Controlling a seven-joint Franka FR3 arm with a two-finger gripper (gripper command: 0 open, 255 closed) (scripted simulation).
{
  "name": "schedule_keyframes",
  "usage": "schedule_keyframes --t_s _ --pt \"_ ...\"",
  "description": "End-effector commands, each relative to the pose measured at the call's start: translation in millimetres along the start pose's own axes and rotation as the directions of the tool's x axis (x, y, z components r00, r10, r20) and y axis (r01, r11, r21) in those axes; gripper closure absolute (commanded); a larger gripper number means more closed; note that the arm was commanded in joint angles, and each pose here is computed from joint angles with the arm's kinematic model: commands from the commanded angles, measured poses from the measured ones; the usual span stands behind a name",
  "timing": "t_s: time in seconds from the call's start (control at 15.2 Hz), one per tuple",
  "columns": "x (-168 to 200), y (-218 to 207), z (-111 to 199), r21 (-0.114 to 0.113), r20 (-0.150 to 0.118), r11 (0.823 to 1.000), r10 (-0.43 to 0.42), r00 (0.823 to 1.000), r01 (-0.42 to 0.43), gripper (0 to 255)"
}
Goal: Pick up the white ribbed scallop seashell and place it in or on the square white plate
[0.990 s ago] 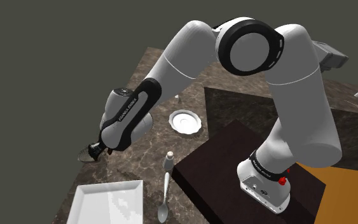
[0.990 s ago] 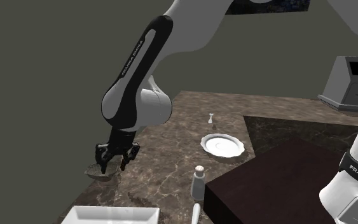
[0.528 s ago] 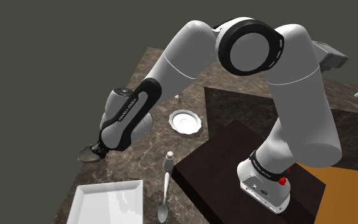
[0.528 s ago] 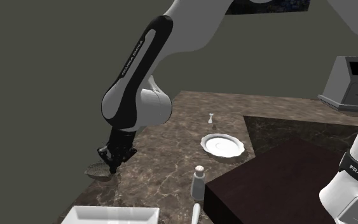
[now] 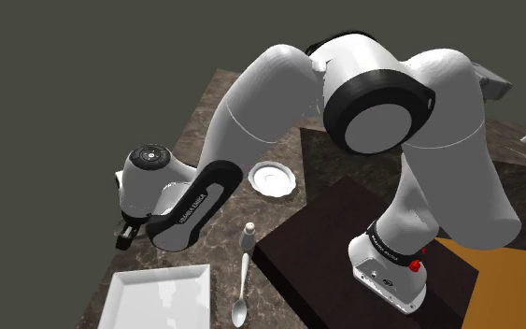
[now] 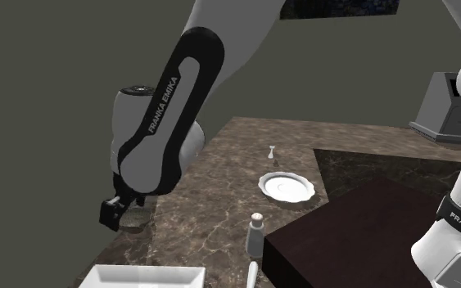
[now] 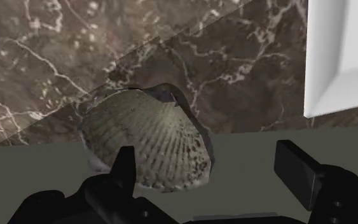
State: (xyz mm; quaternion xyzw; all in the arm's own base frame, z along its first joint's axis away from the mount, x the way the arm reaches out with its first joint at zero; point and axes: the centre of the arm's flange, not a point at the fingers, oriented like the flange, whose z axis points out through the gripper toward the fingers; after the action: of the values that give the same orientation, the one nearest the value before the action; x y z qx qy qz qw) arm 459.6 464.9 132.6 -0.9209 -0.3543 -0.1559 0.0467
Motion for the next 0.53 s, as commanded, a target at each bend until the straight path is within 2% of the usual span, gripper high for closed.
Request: schedule_keyframes --t_s 0.0,0.46 --pt "8 -20 1 -0.060 -0.021 0.982 -0.183 0.983 0.181 0" --pt "9 -18 36 -0.060 -0.021 0.982 -0.183 0.983 0.181 0"
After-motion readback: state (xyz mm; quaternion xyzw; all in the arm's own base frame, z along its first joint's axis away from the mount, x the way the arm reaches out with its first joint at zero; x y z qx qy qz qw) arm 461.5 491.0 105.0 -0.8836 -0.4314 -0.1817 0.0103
